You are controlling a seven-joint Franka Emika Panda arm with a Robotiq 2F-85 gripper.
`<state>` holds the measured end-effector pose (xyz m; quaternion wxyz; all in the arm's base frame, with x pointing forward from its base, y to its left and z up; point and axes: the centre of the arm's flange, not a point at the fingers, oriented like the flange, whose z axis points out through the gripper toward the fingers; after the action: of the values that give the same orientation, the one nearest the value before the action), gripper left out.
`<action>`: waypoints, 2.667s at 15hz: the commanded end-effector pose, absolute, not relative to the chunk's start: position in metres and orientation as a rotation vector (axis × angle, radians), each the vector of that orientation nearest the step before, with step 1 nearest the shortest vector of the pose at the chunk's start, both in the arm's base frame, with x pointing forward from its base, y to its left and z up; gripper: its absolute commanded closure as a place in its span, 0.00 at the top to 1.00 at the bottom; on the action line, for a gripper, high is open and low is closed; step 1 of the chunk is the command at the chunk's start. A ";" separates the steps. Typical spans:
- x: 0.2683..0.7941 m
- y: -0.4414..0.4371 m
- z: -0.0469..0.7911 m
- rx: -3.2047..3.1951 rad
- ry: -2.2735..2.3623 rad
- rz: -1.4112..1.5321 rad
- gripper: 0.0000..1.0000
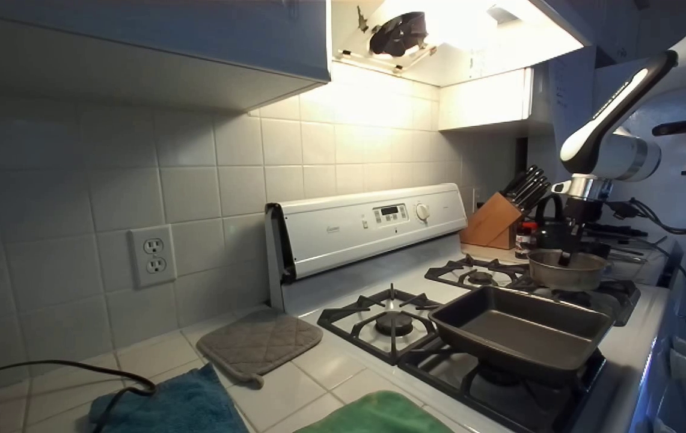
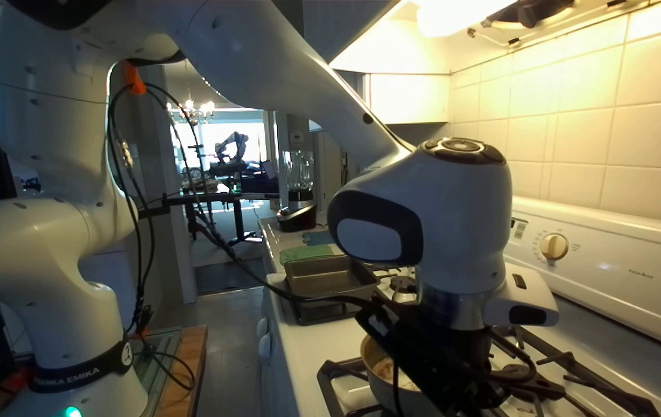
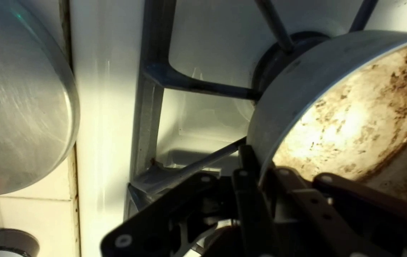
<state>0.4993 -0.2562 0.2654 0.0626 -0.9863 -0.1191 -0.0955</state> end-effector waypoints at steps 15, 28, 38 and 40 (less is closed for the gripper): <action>0.497 -0.258 0.255 -3.015 -0.195 -0.310 0.01; 0.483 -0.263 0.259 -2.997 -0.146 -0.311 0.01; 0.461 -0.257 0.240 -2.972 -0.063 -0.269 0.47; 0.462 -0.257 0.243 -2.965 -0.043 -0.287 0.61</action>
<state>0.4713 -0.2607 0.2395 0.0774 -0.9930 -0.0350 -0.0821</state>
